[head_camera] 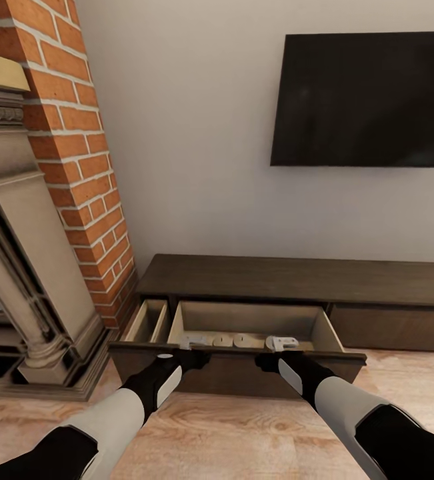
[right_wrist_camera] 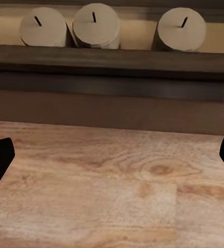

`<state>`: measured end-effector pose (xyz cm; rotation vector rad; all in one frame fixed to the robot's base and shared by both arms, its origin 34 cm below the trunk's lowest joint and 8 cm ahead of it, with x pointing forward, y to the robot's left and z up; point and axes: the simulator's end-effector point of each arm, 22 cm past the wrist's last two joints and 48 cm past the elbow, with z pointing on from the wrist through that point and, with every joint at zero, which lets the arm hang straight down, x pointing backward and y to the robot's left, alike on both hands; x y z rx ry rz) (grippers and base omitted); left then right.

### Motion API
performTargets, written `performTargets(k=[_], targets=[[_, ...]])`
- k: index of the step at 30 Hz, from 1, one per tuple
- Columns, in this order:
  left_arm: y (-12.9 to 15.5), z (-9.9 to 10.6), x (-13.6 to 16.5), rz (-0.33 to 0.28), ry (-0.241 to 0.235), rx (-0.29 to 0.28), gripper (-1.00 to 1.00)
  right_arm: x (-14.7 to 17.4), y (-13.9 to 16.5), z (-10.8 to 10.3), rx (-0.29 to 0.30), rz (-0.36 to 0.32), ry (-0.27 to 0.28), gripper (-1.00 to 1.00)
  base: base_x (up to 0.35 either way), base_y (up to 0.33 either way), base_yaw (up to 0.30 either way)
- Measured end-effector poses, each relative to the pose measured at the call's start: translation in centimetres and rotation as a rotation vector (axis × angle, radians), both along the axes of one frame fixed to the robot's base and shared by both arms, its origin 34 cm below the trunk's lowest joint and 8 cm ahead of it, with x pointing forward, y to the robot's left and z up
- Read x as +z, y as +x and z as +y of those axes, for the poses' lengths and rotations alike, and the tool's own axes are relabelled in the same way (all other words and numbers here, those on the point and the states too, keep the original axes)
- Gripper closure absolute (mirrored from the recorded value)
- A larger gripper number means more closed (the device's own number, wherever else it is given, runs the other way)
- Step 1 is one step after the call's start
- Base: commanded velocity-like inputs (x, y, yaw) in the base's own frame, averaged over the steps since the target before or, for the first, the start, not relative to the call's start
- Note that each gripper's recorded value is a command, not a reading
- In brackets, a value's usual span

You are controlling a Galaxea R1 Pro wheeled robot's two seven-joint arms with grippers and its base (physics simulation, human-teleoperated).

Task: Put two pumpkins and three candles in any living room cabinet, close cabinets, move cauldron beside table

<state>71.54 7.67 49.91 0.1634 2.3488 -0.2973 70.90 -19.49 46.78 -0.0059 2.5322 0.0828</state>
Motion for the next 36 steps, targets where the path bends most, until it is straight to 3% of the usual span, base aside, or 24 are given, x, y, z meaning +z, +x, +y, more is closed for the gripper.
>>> performTargets(k=[18, 24, 36], targets=[[-0.8, 0.2, -3.6, -0.009, 0.004, 0.002, -1.00, -3.3, -0.6, -0.1, -0.004, -0.011, 0.003, -1.00, 0.000, 0.000, 0.000], [-0.9, 0.8, -5.0, -0.074, 0.000, 0.024, -1.00, -4.6, -0.9, 0.0, -0.003, -0.011, 0.003, -1.00, 0.000, 0.000, 0.000], [-1.6, 1.2, -7.9, -0.080, 0.003, 0.037, -1.00, -7.2, -1.6, 0.0, -0.002, -0.012, 0.002, -1.00, 0.000, 0.000, 0.000]])
